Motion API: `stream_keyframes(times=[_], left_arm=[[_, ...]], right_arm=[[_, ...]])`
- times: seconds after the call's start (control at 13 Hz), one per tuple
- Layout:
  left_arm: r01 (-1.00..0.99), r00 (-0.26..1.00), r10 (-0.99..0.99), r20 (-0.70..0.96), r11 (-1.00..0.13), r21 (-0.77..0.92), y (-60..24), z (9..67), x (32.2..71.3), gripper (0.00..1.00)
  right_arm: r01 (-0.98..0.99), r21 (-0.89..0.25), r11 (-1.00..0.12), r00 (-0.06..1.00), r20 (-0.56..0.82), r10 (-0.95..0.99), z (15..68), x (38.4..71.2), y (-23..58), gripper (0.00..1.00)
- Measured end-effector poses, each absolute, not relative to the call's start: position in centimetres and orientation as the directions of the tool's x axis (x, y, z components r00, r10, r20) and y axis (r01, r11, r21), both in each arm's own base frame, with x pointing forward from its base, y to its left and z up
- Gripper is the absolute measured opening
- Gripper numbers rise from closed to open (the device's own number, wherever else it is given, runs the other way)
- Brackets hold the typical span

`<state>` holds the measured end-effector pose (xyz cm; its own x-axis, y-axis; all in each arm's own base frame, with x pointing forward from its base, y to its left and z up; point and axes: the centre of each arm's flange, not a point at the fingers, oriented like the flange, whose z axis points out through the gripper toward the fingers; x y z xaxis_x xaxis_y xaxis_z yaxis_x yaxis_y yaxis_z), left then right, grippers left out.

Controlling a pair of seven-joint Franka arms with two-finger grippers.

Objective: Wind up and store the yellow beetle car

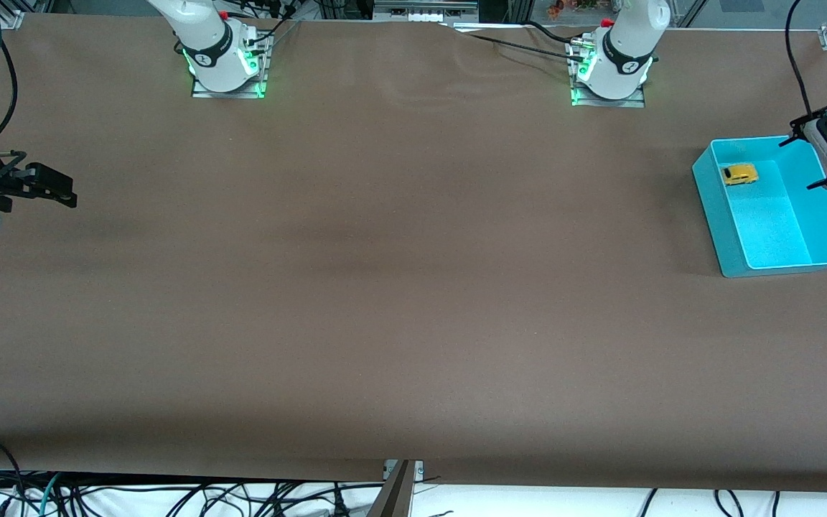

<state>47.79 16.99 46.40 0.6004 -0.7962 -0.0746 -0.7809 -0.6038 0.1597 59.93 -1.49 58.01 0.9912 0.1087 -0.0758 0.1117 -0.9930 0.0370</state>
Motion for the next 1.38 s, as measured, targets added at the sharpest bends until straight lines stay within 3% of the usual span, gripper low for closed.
stream_keyframes(times=[0.38, 0.77, 1.0, 1.38], left_arm=[[-0.512, 0.844, -0.523, -0.120, -0.851, 0.111, 2.9, 48.9, 53.3, 1.00], [-0.267, 0.957, -0.267, -0.117, -0.964, 0.018, -8.4, 56.1, 54.7, 1.00], [-0.231, 0.968, -0.227, -0.103, -0.973, -0.019, -7.3, 57.3, 57.4, 1.00], [-0.015, 0.992, -0.018, -0.125, -0.999, 0.028, -5.0, 58.6, 56.0, 1.00]], right_arm=[[0.112, 0.037, -0.993, 0.991, -0.076, 0.109, 58.0, 59.9, -1.5, 1.00], [0.118, 0.039, -0.992, 0.992, -0.048, 0.117, 59.2, 60.1, -1.1, 1.00], [0.125, 0.039, -0.991, 0.991, -0.044, 0.123, 59.4, 60.1, -0.8, 1.00], [0.145, 0.038, -0.989, 0.989, -0.045, 0.144, 59.3, 60.2, 0.5, 1.00]])
